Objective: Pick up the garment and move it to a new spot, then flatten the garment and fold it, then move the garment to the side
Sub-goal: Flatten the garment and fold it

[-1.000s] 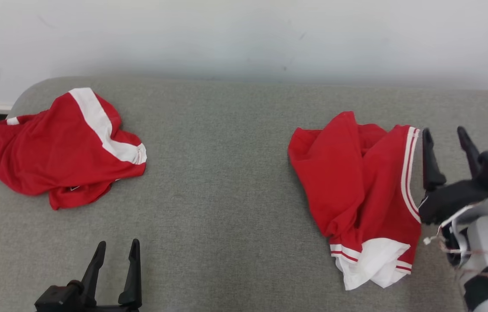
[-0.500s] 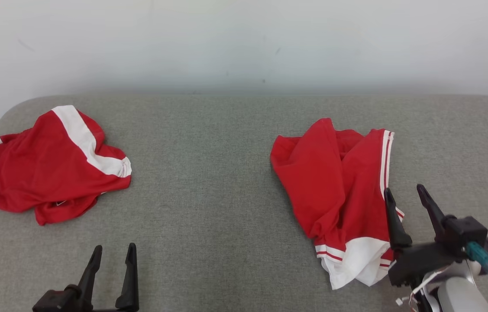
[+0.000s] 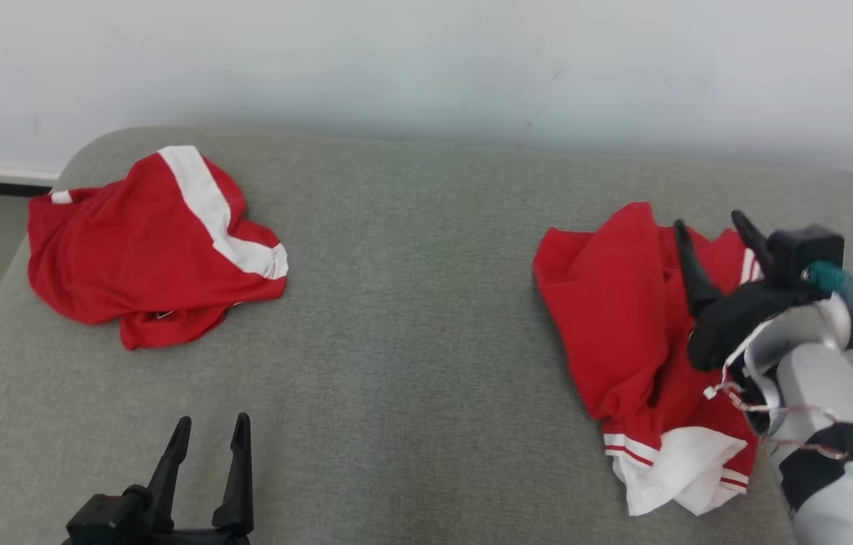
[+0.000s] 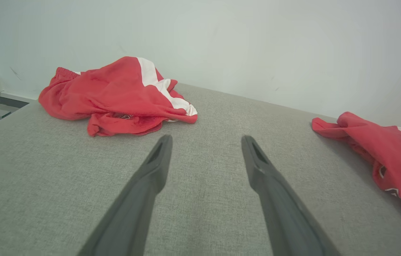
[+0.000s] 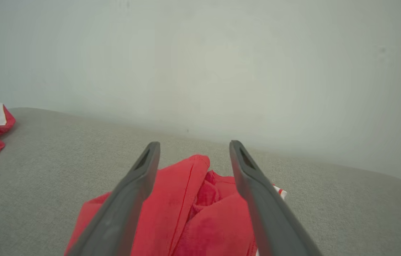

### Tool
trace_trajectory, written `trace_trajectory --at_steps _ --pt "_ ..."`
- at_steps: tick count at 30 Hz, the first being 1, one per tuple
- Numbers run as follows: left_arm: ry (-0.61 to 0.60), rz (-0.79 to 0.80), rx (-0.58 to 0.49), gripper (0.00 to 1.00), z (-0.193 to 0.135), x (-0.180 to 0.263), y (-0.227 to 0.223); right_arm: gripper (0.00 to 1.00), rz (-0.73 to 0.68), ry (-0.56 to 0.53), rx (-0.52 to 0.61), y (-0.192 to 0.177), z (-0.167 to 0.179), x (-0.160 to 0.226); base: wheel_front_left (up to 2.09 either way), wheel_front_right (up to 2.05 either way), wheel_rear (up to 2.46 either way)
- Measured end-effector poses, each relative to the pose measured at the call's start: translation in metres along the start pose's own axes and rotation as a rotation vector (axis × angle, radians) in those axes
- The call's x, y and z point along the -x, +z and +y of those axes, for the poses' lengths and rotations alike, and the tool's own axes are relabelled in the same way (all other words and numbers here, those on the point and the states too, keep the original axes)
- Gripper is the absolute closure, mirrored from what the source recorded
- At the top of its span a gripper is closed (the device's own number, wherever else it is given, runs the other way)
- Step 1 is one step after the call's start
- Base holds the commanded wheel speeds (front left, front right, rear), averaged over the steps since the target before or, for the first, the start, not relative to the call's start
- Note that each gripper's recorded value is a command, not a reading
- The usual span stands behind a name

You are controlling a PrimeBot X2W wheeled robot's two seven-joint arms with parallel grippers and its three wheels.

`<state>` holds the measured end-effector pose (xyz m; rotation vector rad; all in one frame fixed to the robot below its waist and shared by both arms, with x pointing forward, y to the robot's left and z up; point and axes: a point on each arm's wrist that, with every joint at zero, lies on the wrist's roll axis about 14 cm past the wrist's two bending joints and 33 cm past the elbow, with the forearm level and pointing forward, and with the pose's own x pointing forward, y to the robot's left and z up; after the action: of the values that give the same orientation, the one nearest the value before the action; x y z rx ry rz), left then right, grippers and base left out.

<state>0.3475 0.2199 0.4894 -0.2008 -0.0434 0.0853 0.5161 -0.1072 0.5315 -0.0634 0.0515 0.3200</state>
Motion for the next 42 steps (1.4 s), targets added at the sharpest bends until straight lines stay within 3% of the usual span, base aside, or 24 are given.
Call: trace_trajectory --at_steps 10,20,22,23,28,33,37,42 --pt "0.078 0.018 0.013 0.0 0.023 0.003 -0.004 0.0 0.209 0.011 0.039 -0.035 -0.006 -0.049 0.0 0.0 0.0" --pt "0.11 0.042 0.012 0.0 0.033 -0.005 -0.01 0.0 0.446 0.035 -0.032 -0.095 0.012 -0.066 0.0 0.0 0.0" --pt "0.115 0.044 0.013 0.0 0.034 -0.005 -0.011 0.31 0.475 0.042 -0.045 -0.103 0.017 -0.066 0.0 0.0 0.0" --pt "0.117 0.047 0.012 0.0 0.035 -0.005 -0.012 1.0 0.474 0.045 -0.053 -0.104 0.019 -0.067 0.0 0.0 0.0" --pt "0.115 0.043 0.012 0.0 0.035 -0.008 -0.011 1.0 0.413 0.059 -0.046 -0.095 0.025 -0.074 0.0 0.0 0.0" --pt "0.111 0.036 0.017 0.0 0.033 -0.008 -0.009 1.0 0.231 0.109 -0.003 -0.058 0.041 -0.082 0.0 0.0 0.0" --pt "0.107 0.035 0.022 0.0 0.032 -0.003 -0.009 1.0 0.126 0.178 0.03 -0.038 0.067 -0.076 0.0 0.0 0.0" --pt "0.093 0.022 0.024 0.0 0.027 0.004 -0.005 1.0 0.048 0.333 0.059 -0.028 0.127 -0.049 0.0 0.0 0.0"
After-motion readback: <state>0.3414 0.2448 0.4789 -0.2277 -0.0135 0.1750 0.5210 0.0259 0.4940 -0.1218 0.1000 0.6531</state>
